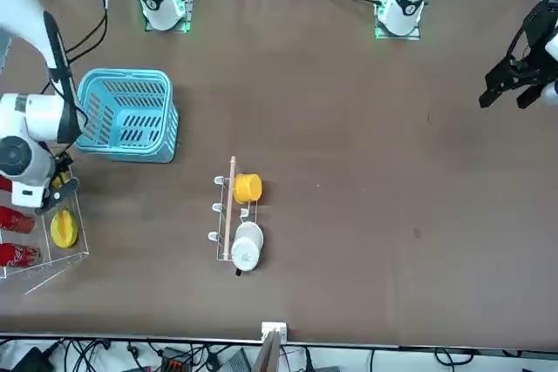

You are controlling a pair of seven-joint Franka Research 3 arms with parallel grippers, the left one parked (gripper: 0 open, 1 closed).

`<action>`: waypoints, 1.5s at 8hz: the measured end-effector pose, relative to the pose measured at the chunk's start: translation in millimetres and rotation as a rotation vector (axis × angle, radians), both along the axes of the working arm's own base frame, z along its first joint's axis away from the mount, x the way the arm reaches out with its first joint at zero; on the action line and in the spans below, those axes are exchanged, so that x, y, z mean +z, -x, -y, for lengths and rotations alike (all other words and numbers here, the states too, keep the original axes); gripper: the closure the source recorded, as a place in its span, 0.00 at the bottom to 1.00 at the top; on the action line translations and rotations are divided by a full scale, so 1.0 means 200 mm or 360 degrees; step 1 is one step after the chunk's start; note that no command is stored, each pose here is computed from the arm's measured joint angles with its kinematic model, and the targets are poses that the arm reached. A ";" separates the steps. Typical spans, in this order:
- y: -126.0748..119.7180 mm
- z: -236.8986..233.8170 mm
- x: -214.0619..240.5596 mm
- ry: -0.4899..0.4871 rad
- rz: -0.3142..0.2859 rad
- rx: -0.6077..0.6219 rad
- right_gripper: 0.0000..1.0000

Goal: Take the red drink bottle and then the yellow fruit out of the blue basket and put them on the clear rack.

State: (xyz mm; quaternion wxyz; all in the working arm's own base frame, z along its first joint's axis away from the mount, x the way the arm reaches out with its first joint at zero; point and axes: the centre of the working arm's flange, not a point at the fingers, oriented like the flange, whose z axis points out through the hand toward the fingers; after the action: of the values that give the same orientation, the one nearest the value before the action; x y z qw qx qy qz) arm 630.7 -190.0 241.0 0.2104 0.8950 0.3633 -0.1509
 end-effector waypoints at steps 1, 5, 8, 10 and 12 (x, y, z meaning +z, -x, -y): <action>0.00 0.01 -0.01 0.0011 -0.0003 0.0013 0.15; 0.00 0.03 -0.05 0.0061 -0.0017 0.0083 0.15; 0.00 0.03 -0.11 0.0054 -0.0030 0.0090 0.15; 0.00 0.03 -0.11 0.0061 -0.0029 0.0098 0.10; 0.00 0.03 -0.11 0.0064 -0.0031 0.0103 0.03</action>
State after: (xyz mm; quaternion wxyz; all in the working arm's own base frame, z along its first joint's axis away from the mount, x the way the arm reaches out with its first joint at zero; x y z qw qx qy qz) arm 630.7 -196.9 218.8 0.2295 0.8768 0.3910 -0.1601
